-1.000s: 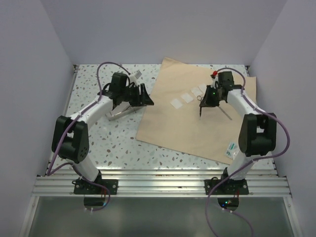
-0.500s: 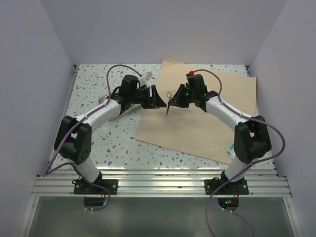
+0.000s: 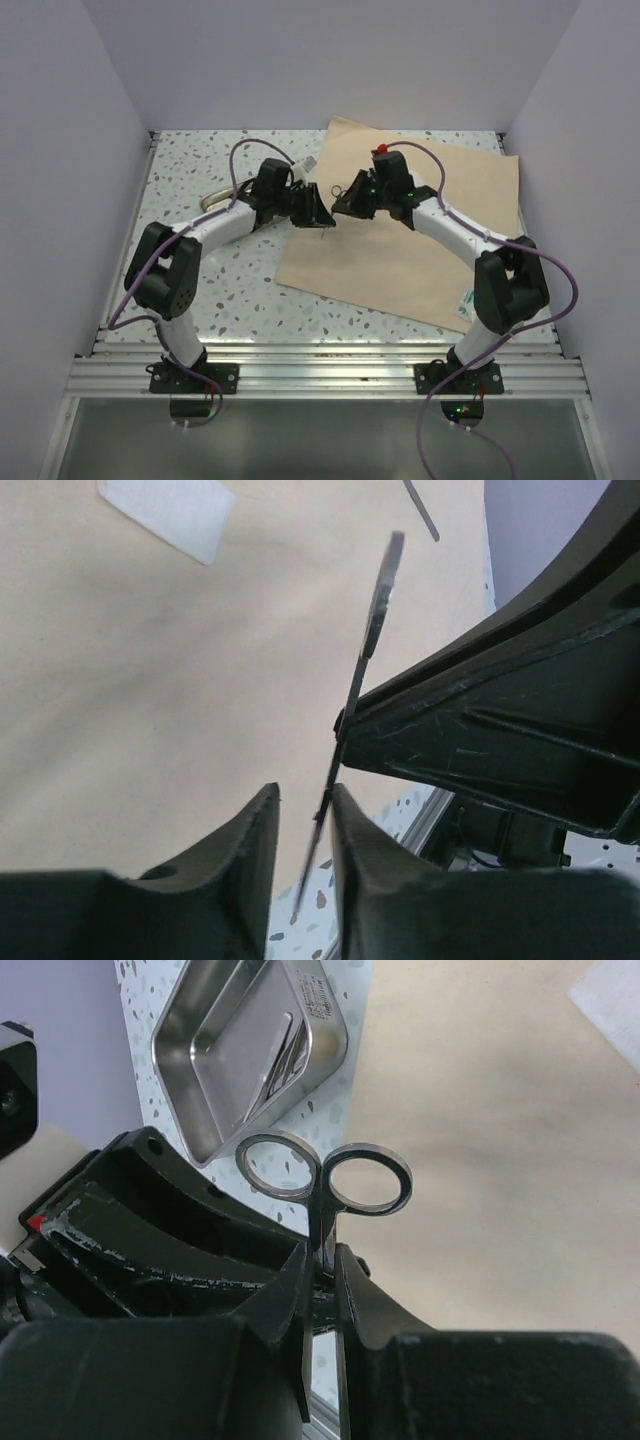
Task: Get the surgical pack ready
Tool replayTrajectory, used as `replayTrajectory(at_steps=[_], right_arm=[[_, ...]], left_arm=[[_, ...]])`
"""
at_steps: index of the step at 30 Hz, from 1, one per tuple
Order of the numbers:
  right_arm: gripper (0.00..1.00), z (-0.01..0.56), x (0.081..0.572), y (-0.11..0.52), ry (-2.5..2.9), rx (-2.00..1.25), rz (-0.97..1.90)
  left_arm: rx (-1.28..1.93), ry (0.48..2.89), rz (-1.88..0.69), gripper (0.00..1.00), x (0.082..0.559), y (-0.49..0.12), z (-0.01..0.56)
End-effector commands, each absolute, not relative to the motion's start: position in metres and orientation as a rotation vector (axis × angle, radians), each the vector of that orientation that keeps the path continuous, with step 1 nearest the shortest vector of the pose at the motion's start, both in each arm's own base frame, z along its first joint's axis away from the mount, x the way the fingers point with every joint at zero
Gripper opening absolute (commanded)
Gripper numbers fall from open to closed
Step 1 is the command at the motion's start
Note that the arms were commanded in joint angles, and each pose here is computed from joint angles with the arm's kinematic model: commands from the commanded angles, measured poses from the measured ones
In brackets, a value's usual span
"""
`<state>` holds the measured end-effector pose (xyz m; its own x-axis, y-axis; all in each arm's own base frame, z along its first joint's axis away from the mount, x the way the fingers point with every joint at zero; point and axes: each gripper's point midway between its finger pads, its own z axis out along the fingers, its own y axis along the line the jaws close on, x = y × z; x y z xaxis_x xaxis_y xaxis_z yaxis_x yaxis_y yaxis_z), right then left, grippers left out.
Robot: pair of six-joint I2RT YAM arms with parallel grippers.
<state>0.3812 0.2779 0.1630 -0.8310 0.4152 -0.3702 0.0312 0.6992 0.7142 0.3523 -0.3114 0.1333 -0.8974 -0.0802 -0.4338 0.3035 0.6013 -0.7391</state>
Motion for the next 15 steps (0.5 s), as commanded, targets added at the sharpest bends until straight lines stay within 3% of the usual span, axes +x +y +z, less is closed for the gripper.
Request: replayTrajectory(at_steps=[1,2,3,4,5,6,9,15], right_arm=[[0.00,0.204,0.387,0.288,2.283,0.321,1.076],[0.00,0.205,0.387,0.289,2.278,0.314,1.078],[0.00,0.204,0.387,0.287,2.287,0.316,1.065],[0.03,0.201,0.389,0.282,2.294,0.326,1.018],[0.13,0.203,0.391,0.278,2.294,0.305,0.974],[0.33,0.196,0.388,0.271,2.332,0.309,0.913],[0.54,0.197,0.398,0.239,2.334,0.263,0.707],[0.57,0.198,0.398,0.193,2.351,0.163,0.532]], left_arm=[[0.246,2.341,-1.224,0.26,0.362,-0.319,0.151],[0.267,2.334,-1.214,0.18,0.366,-0.318,0.152],[0.270,2.344,-1.182,0.04,0.369,-0.315,0.150],[0.266,2.383,-1.146,0.00,0.367,-0.308,0.143],[0.306,2.365,-1.098,0.00,0.374,-0.302,0.147],[0.290,2.420,-1.012,0.00,0.375,-0.290,0.138],[0.346,2.458,-0.756,0.00,0.389,-0.252,0.130],[0.444,2.450,-0.173,0.00,0.421,-0.157,0.123]])
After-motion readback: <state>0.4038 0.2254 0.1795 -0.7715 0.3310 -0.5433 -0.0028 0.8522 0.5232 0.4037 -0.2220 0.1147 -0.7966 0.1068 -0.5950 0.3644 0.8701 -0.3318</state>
